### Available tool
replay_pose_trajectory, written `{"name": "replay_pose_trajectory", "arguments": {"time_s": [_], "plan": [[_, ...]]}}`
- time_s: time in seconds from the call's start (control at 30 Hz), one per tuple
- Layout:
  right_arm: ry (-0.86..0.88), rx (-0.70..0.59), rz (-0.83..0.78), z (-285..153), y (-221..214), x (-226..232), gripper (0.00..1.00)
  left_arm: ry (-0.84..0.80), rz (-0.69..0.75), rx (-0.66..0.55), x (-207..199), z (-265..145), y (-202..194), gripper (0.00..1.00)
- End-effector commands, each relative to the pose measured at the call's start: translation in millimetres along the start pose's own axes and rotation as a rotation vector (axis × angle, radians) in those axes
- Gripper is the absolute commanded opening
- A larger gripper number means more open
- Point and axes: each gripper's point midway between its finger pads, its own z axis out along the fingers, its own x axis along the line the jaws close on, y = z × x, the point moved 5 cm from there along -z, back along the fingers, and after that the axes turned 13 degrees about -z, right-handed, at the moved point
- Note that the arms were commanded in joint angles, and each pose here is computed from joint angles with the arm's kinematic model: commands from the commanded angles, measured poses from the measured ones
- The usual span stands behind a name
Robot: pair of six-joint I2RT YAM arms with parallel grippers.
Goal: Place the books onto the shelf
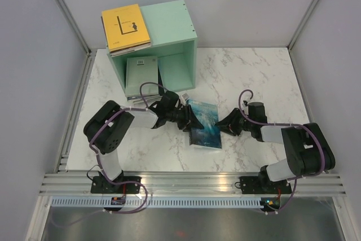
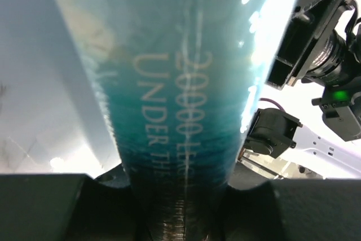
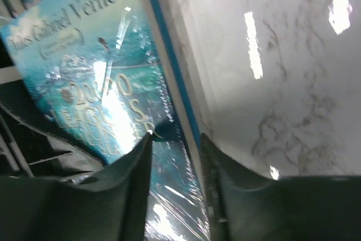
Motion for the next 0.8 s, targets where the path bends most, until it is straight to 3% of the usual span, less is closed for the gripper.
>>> {"name": "replay_pose_trajectory", "arguments": {"time_s": [0.0,0.03,0.13,0.43,0.77], "plan": [[-0.264,0.235,0.06,-17.6,-63.4,-43.3,0.46,-0.042,0.077,-0.006,-28.4,-16.0,-9.3,0.02],[-0.264,0.236,0.059,-20.8,-62.0,-39.3,0.64,-0.034,0.086,-0.012,-30.8,-19.4,-10.4,0.02],[-0.208,0.163,0.006,-30.1,-40.1,-11.2,0.98,-0.029,0.127,-0.05,-49.5,-37.5,-15.4,0.02],[0.087,0.161,-0.028,-56.4,-35.1,50.3,0.98,-0.213,0.209,-0.145,-140.4,-92.8,-23.8,0.02],[0.521,-0.03,0.053,-102.8,-13.3,130.9,0.98,-0.483,0.128,-0.163,-184.0,-142.0,-21.9,0.02]]}}
